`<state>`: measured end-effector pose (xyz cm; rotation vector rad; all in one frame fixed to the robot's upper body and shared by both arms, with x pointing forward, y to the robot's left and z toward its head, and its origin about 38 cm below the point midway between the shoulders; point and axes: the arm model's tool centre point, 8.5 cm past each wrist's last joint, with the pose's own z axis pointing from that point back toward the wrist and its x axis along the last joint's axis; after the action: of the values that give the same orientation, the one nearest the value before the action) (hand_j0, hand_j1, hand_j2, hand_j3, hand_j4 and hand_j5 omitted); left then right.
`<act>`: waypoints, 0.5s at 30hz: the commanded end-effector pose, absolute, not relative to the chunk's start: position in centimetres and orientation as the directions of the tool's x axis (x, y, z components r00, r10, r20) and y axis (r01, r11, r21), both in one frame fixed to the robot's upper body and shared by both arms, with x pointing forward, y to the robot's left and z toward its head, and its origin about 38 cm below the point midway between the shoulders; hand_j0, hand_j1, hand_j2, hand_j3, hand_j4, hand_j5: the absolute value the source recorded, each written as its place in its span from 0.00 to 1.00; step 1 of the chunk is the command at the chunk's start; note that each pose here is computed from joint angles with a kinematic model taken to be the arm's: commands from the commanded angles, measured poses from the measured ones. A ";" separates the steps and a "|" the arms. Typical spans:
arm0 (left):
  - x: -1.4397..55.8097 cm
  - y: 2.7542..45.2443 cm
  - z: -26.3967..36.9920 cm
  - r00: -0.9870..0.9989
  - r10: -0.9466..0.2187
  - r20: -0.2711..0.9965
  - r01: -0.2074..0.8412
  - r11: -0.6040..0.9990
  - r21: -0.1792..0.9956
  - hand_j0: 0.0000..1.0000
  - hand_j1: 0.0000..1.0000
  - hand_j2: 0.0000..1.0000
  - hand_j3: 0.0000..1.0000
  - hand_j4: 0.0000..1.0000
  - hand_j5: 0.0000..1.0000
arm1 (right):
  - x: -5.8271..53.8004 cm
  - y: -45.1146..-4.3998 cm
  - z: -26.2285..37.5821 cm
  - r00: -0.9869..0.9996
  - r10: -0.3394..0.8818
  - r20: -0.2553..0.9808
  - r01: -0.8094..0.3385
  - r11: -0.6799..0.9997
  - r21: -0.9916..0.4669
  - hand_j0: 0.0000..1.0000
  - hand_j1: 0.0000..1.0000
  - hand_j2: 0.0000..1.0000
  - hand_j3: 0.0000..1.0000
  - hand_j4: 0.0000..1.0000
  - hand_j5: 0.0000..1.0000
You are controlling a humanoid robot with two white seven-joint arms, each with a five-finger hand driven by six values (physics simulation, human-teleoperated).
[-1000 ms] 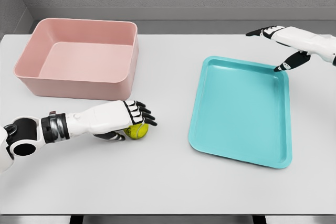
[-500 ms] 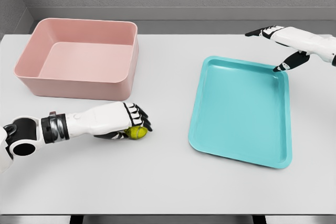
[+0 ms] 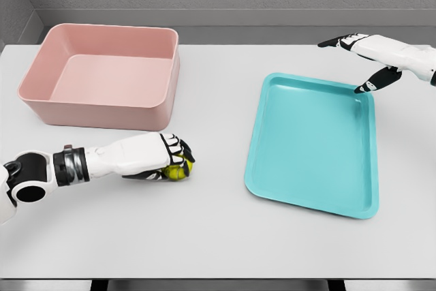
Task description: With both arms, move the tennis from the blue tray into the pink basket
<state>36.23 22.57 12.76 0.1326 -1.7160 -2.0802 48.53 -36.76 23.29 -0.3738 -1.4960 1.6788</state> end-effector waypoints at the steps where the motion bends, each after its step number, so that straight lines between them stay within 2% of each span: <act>1: 36.2 22.6 12.9 -0.898 -0.388 0.205 0.272 -0.126 0.954 0.51 0.51 0.51 0.51 0.51 0.51 | 48.5 -36.8 23.4 -0.604 0.737 0.304 -0.381 0.068 -0.922 1.00 1.00 1.00 1.00 1.00 1.00; 3: 36.3 22.7 13.1 -0.899 -0.390 0.200 0.267 -0.125 0.956 0.49 0.49 0.49 0.49 0.49 0.49 | 48.5 -36.8 23.4 -0.604 0.737 0.304 -0.381 0.068 -0.922 1.00 1.00 1.00 1.00 1.00 1.00; 15: 35.8 23.0 17.7 -0.919 -0.352 0.177 0.215 -0.071 0.974 0.49 0.49 0.49 0.49 0.49 0.49 | 48.6 -36.9 23.4 -0.602 0.738 0.304 -0.381 0.070 -0.922 1.00 1.00 1.00 1.00 1.00 1.00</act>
<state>35.92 22.67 16.88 0.1470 -1.8168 -2.0607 48.54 -36.86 23.31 -0.3756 -1.4950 1.6763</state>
